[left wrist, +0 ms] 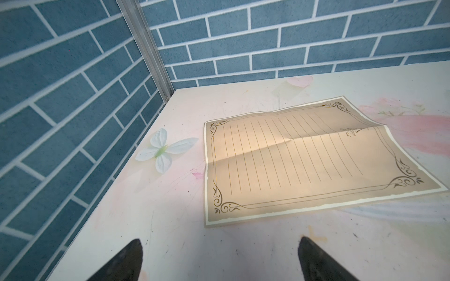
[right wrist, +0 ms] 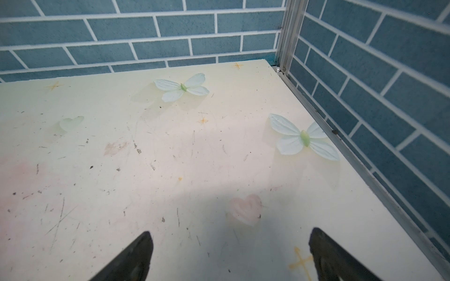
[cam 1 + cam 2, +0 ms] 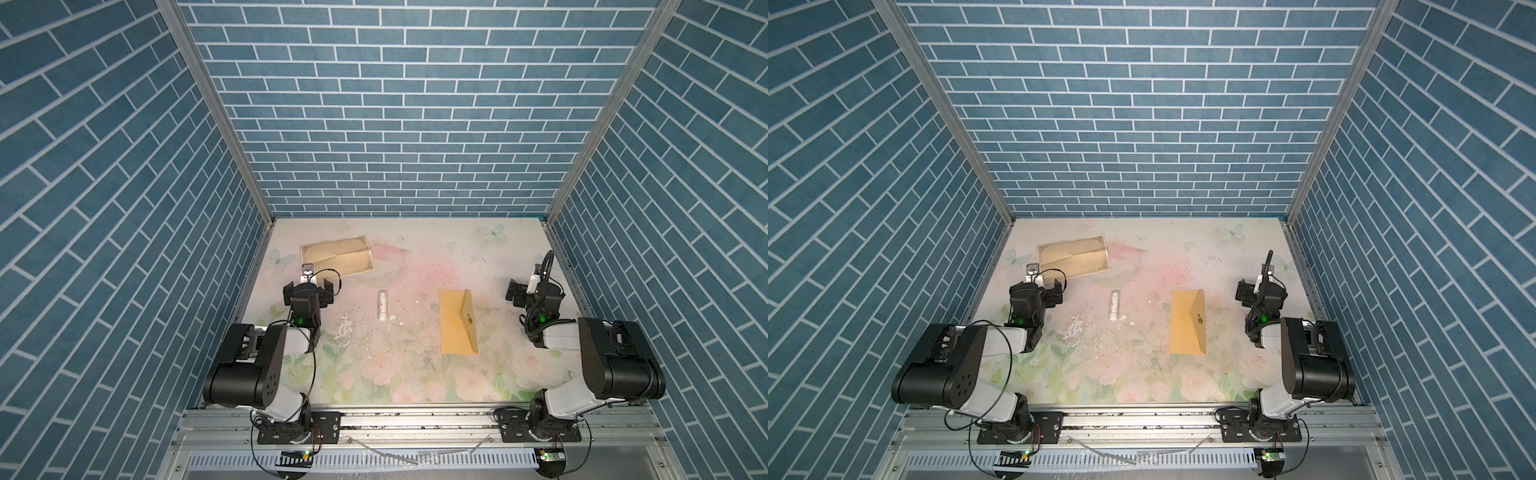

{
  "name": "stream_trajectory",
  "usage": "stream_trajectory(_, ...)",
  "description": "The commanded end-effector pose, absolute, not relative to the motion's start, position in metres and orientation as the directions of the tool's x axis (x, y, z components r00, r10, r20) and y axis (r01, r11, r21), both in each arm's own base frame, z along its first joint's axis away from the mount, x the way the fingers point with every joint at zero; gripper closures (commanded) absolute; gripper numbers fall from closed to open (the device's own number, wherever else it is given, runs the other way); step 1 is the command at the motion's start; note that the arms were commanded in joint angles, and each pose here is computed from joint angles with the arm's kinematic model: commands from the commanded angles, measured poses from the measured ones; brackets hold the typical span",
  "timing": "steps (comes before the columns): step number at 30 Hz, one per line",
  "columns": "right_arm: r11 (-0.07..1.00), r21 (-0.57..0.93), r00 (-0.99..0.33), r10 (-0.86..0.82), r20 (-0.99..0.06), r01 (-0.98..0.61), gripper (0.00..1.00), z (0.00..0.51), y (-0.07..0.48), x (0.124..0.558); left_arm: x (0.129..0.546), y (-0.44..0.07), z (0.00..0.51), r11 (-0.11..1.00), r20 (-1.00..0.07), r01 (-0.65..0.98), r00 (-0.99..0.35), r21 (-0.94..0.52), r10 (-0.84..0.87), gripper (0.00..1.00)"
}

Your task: Place the letter into the envelope and seal it

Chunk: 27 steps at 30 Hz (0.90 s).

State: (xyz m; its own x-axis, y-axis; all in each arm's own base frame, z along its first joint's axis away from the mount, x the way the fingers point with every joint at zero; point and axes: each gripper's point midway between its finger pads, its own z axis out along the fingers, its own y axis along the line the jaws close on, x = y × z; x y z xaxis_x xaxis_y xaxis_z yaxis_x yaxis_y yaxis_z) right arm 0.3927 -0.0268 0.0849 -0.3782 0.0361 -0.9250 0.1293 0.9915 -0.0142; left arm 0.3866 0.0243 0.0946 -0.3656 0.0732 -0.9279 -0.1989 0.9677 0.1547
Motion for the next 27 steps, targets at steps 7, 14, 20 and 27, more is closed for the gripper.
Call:
stream_trajectory(7, 0.994, -0.037, -0.364, 0.003, -0.931, 0.103, 0.01, 0.101, -0.024, 0.391, 0.386, 0.034, 0.102, 0.955, -0.932, -0.256, -0.359, 0.149, 0.049, 0.00)
stream_trajectory(14, 0.998, 0.006, -0.316, 0.025, -0.948, 0.063, 0.01, 0.151, -0.014, 0.372, 0.377, 0.038, 0.161, 0.940, -0.929, -0.329, -0.368, 0.086, -0.044, 0.00)
stream_trajectory(20, 0.992, 0.115, -0.279, 0.096, -0.955, -0.055, 0.01, 0.201, 0.012, 0.356, 0.397, 0.009, 0.222, 0.965, -0.938, -0.228, -0.289, -0.128, -0.193, 0.00)
stream_trajectory(27, 0.950, 0.234, -0.295, 0.168, -0.941, -0.205, 0.01, 0.234, 0.045, 0.344, 0.459, -0.026, 0.233, 0.955, -0.868, -0.120, -0.398, -0.271, -0.296, 0.06)
